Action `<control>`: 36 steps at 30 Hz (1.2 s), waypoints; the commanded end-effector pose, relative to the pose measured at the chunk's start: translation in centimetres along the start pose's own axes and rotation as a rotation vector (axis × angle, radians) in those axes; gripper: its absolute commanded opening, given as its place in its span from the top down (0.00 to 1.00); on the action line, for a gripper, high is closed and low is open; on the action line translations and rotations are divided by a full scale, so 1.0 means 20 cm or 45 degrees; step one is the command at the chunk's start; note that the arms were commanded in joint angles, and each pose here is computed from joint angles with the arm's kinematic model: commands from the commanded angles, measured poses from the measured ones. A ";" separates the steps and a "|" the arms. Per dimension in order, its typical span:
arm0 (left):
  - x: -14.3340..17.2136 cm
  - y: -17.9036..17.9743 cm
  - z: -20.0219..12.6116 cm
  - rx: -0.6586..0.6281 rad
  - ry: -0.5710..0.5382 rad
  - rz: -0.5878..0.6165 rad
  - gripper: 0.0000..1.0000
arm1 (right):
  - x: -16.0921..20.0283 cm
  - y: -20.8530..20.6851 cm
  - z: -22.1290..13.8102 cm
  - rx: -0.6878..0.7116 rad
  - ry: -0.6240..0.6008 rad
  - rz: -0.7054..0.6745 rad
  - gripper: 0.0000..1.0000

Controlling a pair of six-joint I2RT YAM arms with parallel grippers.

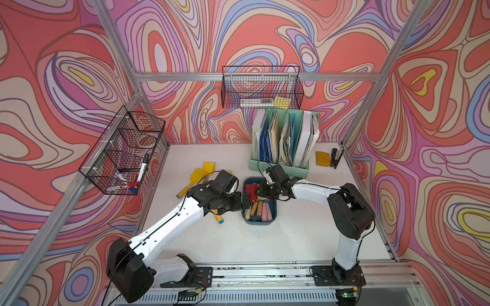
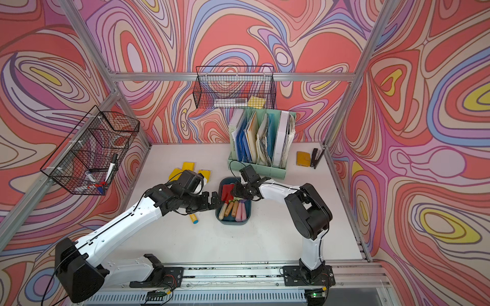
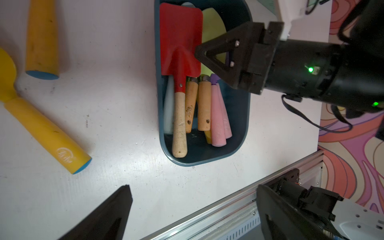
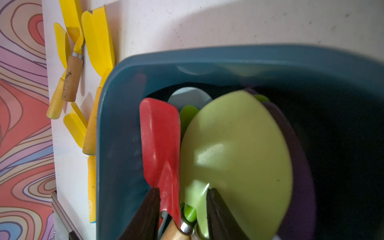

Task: Put the shovel into the storage box
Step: Place the shovel in the storage box, then pick up the shovel from the center of the board.

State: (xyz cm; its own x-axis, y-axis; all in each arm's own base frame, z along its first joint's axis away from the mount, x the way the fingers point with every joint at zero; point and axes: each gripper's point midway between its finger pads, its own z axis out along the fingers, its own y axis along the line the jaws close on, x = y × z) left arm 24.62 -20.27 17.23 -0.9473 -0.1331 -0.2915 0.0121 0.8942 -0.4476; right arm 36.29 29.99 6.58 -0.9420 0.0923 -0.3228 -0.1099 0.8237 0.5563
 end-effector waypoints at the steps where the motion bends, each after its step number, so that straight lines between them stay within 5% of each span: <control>1: -0.03 0.14 0.01 -0.120 0.026 -0.038 0.01 | -0.03 0.04 -0.09 0.006 -0.029 -0.016 0.60; 13: -0.17 0.40 0.16 -0.434 0.149 0.013 0.04 | -0.07 0.13 -0.27 -0.027 -0.092 -0.049 0.61; 36: -0.42 0.65 0.45 -0.520 0.287 -0.019 0.21 | -0.06 0.10 -0.27 0.010 -0.080 -0.056 0.74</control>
State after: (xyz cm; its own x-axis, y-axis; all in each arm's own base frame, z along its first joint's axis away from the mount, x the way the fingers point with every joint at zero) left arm 34.61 -11.86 5.79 -0.9918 -0.1114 -0.0619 -0.1064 0.9912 -0.0790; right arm 35.03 28.62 11.52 -0.9237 0.0934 -0.3716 -0.1363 0.8264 0.5464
